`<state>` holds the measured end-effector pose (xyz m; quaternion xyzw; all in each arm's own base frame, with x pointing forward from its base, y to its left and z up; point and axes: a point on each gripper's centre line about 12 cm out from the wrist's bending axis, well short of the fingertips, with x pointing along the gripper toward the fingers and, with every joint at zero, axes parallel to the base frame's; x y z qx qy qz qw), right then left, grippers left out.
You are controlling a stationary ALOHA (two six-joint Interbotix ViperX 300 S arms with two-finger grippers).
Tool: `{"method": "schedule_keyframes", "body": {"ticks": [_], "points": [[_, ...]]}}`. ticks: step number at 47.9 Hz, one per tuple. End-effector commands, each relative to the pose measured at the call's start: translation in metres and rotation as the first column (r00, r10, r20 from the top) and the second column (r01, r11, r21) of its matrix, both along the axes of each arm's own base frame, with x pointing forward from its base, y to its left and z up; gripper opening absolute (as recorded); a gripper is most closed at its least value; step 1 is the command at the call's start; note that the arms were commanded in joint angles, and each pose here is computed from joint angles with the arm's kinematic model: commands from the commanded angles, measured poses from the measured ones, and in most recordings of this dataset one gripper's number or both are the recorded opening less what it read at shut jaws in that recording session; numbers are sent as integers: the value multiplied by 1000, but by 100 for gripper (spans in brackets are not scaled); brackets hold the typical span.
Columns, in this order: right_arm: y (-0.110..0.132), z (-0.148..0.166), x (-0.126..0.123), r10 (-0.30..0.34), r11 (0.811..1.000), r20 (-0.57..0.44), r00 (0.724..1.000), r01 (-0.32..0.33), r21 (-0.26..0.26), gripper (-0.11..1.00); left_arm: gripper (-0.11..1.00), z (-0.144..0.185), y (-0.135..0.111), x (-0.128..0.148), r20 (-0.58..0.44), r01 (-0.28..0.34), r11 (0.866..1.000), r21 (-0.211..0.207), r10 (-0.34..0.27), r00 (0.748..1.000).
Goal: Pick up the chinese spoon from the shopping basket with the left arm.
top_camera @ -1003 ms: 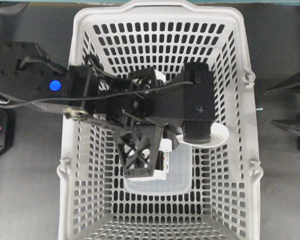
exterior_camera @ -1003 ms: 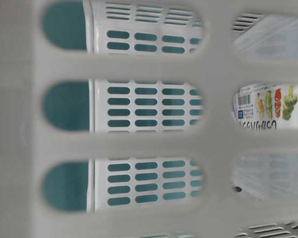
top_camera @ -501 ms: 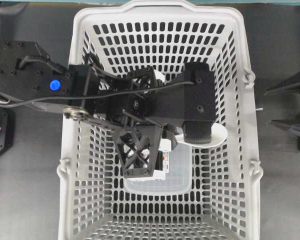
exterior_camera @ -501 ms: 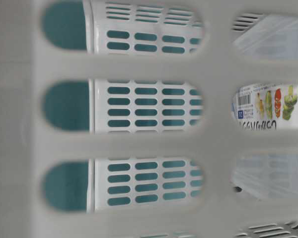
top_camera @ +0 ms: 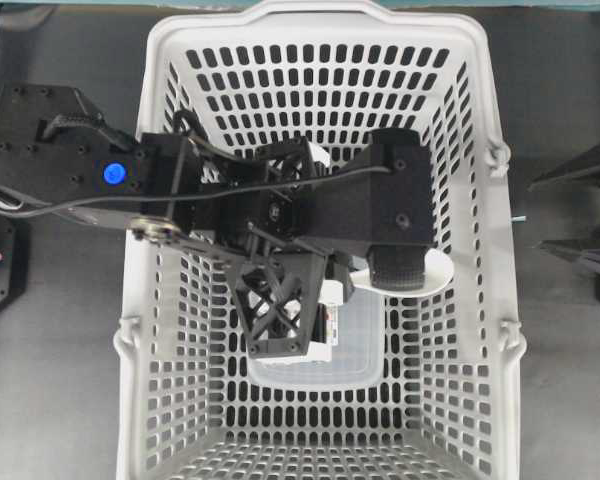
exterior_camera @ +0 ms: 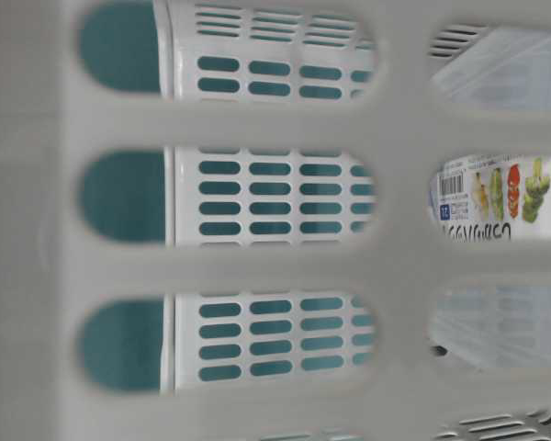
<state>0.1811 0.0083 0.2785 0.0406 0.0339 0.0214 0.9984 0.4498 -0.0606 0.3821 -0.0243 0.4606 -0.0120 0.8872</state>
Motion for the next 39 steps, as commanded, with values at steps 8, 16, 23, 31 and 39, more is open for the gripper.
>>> {"method": "schedule_keyframes", "body": {"ticks": [8,16,23,31,39], "points": [[0,3,1,-2,1000,9,1000,2,5,69,13,10,-1,-4,26,3,1000,-3,-3,1000],[0,3,1,-2,1000,8,1000,2,3,69,13,9,-2,-4,23,6,1000,-2,-6,1000],[0,2,1,-2,1000,8,1000,2,3,69,13,8,-2,-4,21,6,1000,-2,-6,1000],[0,3,1,-2,1000,9,1000,2,5,69,13,8,-3,-4,20,6,1000,-2,-6,1000],[0,3,1,-2,1000,7,1000,2,5,69,13,7,-3,-5,17,8,1000,-2,-8,1000]]}}
